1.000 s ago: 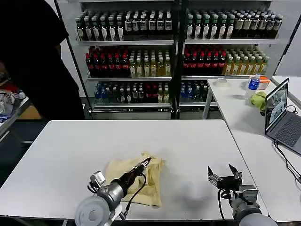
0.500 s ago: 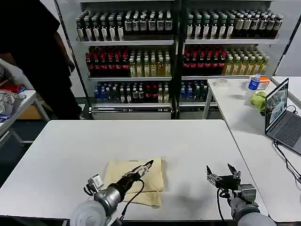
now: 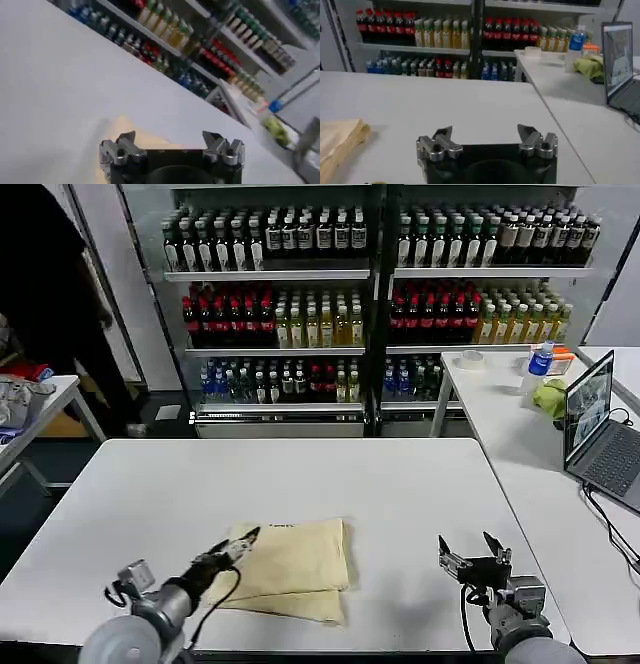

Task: Fold and organize the clothes.

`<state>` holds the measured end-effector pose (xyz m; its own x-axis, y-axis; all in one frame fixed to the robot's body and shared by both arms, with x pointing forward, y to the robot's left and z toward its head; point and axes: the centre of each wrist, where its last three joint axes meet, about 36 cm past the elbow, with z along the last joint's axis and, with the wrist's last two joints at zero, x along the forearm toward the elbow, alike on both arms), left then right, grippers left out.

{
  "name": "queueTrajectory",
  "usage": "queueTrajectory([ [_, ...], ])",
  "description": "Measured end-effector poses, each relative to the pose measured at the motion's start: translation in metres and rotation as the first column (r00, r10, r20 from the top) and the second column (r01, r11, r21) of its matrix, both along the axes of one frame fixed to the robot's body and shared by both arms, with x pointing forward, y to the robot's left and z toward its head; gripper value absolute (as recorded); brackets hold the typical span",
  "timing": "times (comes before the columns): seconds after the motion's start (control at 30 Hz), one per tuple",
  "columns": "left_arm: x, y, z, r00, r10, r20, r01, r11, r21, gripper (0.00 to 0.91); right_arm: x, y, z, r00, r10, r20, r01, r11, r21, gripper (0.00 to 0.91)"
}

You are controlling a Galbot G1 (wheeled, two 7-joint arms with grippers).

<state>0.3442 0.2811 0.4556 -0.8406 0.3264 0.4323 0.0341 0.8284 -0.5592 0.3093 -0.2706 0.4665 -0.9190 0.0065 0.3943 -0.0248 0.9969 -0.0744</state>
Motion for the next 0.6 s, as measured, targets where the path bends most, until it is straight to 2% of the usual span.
queueTrajectory([
  [0.27, 0.005, 0.031, -0.010, 0.999, 0.031, -0.025, -0.029, 0.998, 0.063, 0.907, -0.002, -0.003, 0.001, 1.000, -0.010, -0.002, 0.010, 1.000, -0.006, 0.907],
  [0.6, 0.010, 0.040, -0.030, 0.998, 0.020, -0.066, -0.016, 0.998, 0.062, 0.907, -0.004, -0.005, 0.002, 1.000, -0.015, -0.002, 0.015, 1.000, -0.010, 0.907],
])
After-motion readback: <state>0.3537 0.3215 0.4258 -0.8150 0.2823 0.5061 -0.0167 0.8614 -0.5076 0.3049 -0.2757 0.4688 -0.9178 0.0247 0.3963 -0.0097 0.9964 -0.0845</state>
